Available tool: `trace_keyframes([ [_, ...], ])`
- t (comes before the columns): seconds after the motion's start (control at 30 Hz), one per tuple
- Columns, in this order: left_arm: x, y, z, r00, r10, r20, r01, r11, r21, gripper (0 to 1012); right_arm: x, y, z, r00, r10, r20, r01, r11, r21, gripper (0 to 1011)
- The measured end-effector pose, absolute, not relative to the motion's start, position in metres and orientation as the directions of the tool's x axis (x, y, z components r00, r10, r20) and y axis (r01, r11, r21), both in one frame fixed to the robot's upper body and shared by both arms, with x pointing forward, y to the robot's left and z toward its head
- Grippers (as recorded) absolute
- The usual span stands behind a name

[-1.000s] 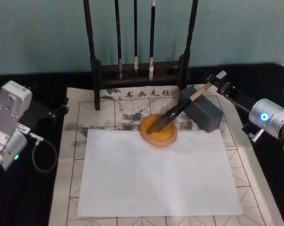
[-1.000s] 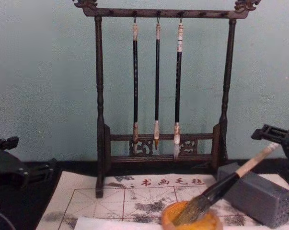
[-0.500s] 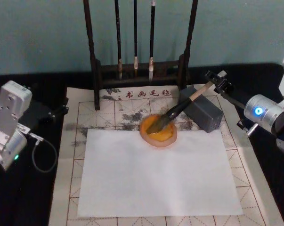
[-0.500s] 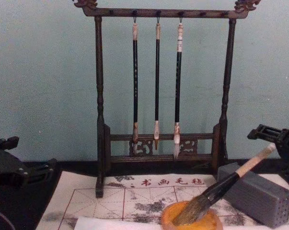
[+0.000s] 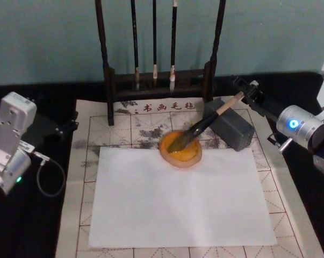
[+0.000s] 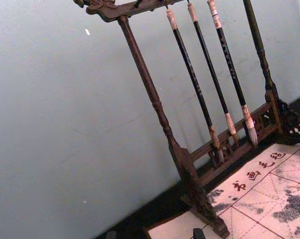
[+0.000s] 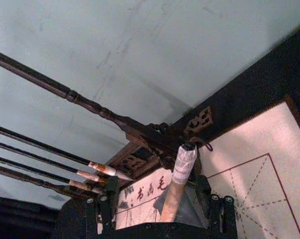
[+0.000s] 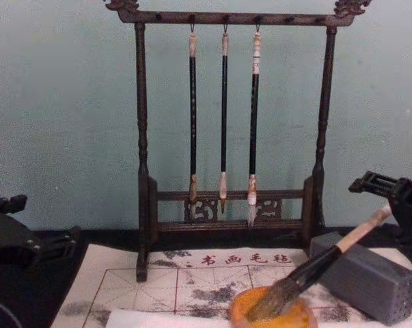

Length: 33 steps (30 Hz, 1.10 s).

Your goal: Pick up the brush from the inkstone, write on the paper, then place the brush back to its original position.

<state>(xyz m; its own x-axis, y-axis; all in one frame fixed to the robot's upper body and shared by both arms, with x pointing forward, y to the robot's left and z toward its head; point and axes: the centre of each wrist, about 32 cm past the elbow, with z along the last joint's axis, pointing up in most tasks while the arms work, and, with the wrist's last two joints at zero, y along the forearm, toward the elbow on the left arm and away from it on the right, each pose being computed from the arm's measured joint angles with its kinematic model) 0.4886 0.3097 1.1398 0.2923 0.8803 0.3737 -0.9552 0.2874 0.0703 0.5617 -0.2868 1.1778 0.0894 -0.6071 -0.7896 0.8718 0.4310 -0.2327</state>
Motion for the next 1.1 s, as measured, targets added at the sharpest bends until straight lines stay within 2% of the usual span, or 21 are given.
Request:
trace_keyframes([
  [1.1, 0.4886, 0.3097, 1.1397, 0.292, 0.880, 0.374, -0.955, 0.287, 0.070, 1001, 0.5644, -0.2828, 1.1727, 0.051, -0.574, -0.817, 0.874, 0.422, -0.242, 1002],
])
